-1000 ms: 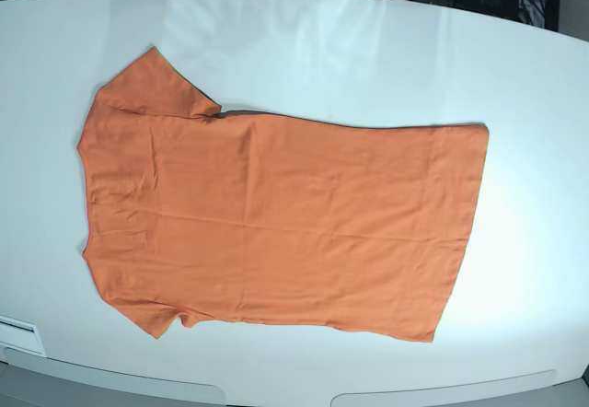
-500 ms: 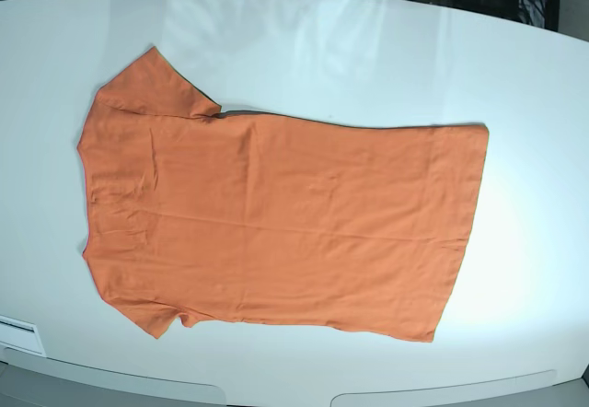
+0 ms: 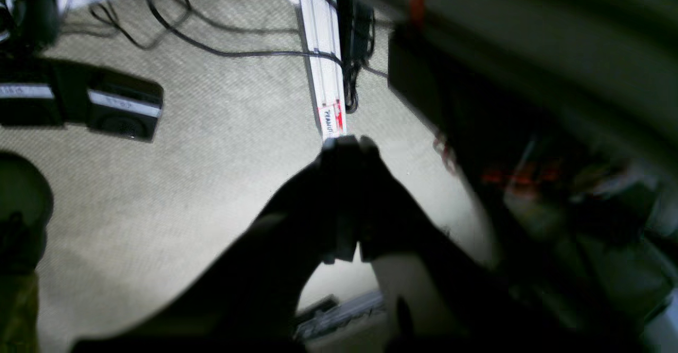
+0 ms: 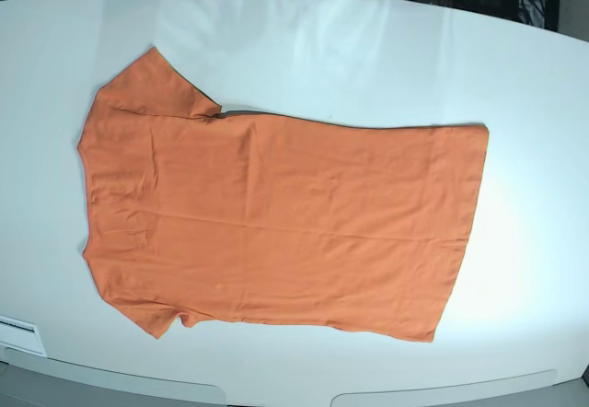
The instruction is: Fold the T-shirt properly
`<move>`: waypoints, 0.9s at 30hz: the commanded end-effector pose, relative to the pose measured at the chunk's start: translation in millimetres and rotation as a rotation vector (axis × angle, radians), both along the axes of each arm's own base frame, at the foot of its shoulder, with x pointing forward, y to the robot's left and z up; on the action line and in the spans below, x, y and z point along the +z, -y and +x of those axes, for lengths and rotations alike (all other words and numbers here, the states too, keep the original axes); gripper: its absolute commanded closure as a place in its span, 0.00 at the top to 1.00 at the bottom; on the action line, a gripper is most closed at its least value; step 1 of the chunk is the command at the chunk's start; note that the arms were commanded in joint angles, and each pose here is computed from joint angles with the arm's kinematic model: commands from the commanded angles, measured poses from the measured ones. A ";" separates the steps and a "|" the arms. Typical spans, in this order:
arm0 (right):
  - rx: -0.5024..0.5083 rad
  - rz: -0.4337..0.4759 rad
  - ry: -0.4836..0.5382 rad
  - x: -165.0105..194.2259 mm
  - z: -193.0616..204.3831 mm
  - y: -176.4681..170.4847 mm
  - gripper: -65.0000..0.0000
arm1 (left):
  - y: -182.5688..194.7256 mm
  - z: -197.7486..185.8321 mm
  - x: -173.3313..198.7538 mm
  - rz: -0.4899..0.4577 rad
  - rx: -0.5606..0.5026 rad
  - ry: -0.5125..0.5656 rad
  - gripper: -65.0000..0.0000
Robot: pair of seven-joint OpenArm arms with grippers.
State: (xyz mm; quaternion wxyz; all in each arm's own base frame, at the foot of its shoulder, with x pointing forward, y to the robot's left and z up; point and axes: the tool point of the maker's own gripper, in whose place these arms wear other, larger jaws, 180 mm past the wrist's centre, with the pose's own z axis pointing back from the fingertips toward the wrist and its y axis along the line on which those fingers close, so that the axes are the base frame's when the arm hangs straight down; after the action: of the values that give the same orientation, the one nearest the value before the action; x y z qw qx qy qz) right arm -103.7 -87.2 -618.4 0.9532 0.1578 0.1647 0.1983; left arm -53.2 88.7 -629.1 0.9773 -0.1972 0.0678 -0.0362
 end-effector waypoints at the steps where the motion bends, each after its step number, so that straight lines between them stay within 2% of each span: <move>1: -0.001 0.009 -0.007 4.9 -6.3 -2.4 0.00 | -0.6 -4.7 4.3 -0.013 0.007 -0.004 0.00; 5: 0.000 0.022 0.022 23.2 -26.7 -7.6 0.00 | -5.7 -14.1 20.4 -0.037 0.014 0.004 0.00; 9: -0.011 0.033 0.076 48.5 -37.4 -16.1 0.00 | -18.1 -15.7 41.3 -0.046 -0.059 0.019 0.00; 13: 0.018 0.030 0.103 81.5 -43.5 -13.7 0.00 | -39.0 -17.6 69.6 -0.049 -0.165 0.058 0.00; 19: 0.059 0.010 0.254 141.1 -24.7 5.4 0.00 | -60.7 -16.3 126.5 -0.090 -0.357 0.161 0.00; 23: 0.106 0.027 0.342 186.5 -12.9 10.4 0.00 | -64.7 -22.3 168.0 -0.129 -0.490 0.200 0.00; 27: 0.107 0.014 0.425 224.6 4.7 14.0 0.00 | -59.7 -16.7 205.8 -0.150 -0.612 0.278 0.00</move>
State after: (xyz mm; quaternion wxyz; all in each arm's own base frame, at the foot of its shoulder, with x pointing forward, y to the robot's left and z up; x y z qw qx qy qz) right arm -96.8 -102.3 -397.3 0.9535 0.1066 -0.0333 0.2798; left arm -70.6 153.1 -428.2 0.9071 -0.2211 -0.0064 -0.3582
